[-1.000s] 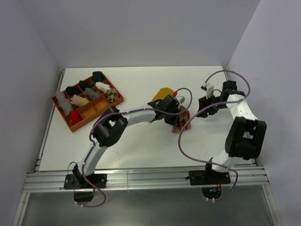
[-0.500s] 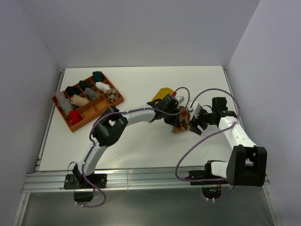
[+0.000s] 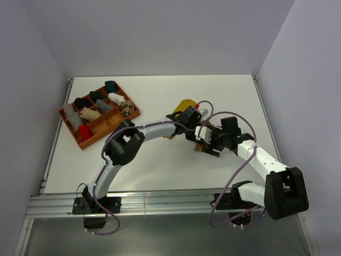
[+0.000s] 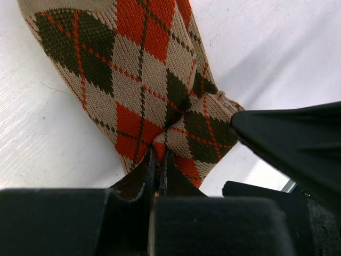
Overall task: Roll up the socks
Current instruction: Roll the sock at the center of the board.
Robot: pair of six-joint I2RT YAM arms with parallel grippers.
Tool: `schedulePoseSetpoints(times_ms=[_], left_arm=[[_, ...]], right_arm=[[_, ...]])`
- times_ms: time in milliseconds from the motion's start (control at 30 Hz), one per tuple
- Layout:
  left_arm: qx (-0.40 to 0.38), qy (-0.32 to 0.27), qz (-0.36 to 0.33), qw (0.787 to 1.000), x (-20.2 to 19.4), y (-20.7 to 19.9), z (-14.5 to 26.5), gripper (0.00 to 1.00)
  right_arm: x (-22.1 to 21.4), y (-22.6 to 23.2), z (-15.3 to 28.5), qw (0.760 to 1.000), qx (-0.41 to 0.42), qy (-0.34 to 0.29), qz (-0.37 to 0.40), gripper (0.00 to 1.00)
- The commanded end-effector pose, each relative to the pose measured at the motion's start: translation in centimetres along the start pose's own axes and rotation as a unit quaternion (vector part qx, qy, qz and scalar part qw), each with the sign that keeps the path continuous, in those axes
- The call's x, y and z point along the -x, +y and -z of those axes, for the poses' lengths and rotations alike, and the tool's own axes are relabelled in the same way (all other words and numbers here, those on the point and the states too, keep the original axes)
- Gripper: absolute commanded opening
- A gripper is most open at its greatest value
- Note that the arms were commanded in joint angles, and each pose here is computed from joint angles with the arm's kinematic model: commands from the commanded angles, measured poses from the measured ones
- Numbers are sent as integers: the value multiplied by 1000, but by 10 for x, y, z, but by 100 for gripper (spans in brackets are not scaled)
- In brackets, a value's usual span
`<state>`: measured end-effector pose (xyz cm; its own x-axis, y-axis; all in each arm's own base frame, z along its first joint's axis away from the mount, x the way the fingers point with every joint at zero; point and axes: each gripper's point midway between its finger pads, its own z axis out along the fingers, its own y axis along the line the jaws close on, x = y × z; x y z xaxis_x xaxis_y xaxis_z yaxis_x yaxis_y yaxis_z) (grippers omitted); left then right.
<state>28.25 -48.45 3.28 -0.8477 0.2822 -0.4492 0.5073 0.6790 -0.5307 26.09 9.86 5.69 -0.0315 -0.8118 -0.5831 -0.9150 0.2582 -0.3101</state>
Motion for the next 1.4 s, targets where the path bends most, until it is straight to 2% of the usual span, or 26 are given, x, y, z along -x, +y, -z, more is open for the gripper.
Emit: schedulePoseSetpoints(times_ms=[0,233,333,500,633,667,767,833,1033,1367], left_arm=[[73,127,19,989,-81,45,-15,0],[70,126,19,989,-78,43,-13,0],[68,124,20,990,-78,42,-12,0],[63,119,27,991,-73,40,-7,1],[50,109,37,992,-65,33,-2,6],[47,106,40,992,-63,32,-1,8],[38,98,51,993,-57,28,2,15],[27,91,57,994,-53,23,6,22],[20,53,80,995,-35,21,22,32],[37,-14,108,993,11,38,40,36]], right_arm=[[5,-11,-4,999,-26,8,37,81],[-7,-6,-20,998,-16,45,46,76],[-14,-5,-24,997,-7,61,36,71],[-25,-5,-26,996,-10,86,21,53],[-34,4,-26,995,3,101,10,49],[-35,6,-26,995,6,103,6,43],[-37,8,-27,995,7,104,-1,39],[-39,8,-26,995,9,101,-11,38],[-42,13,-25,994,34,97,-42,38],[-44,6,-17,988,93,66,-106,36]])
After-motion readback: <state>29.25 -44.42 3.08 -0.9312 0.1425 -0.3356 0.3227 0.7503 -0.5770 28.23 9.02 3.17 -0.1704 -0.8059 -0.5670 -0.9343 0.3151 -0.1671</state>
